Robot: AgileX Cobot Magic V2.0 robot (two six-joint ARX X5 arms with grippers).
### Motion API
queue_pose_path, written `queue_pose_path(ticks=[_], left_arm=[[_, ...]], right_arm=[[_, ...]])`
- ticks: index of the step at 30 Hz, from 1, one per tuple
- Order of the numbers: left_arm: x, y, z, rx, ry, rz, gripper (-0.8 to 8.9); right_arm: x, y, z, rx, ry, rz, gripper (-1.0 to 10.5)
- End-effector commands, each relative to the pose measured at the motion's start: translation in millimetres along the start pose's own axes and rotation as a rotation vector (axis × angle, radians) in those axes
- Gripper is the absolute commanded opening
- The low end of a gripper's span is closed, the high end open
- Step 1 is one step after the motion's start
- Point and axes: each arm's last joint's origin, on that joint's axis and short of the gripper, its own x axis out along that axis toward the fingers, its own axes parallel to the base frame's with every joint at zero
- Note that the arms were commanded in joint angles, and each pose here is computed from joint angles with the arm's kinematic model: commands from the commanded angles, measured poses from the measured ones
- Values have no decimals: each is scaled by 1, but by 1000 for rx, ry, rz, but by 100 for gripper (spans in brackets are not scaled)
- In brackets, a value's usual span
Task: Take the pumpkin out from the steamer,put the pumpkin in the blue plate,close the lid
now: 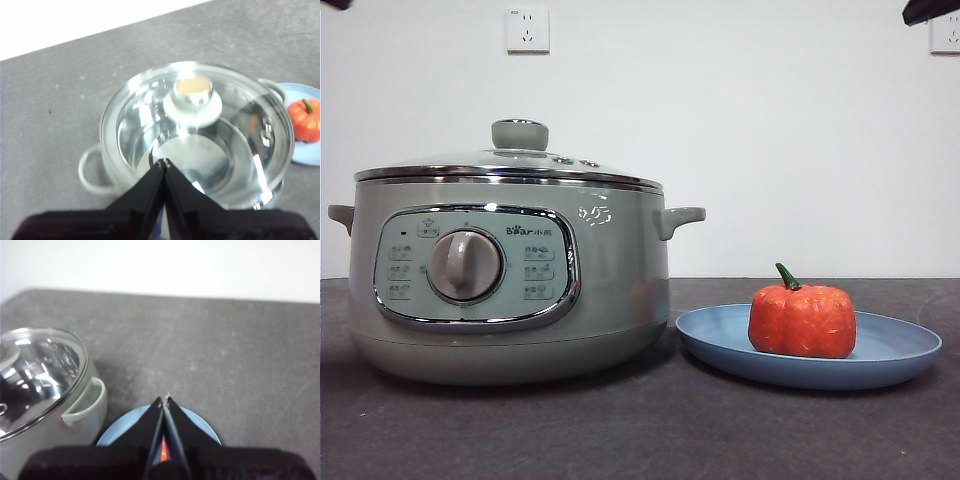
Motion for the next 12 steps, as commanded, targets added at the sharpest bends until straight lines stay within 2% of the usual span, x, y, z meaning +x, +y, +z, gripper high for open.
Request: queue_pose_path(ticks=[1, 3, 5, 6, 12], left_arm=[[-6, 0, -22, -4, -38, 1, -8], [-10, 0, -33, -89, -22, -2, -3], [-10, 0, -37, -187, 19, -2, -1], [-10, 0, -39, -204, 42, 2, -1], [-10, 0, -45, -197, 104, 8, -1]], right_arm=[[0, -2, -16, 18, -10, -1, -16], [0, -3, -19, 63, 18, -16, -16], [0, -3, -20, 69, 23, -38, -16], [0, -4, -20, 67, 23, -53, -16], [0, -4, -22, 63, 38, -65, -16]])
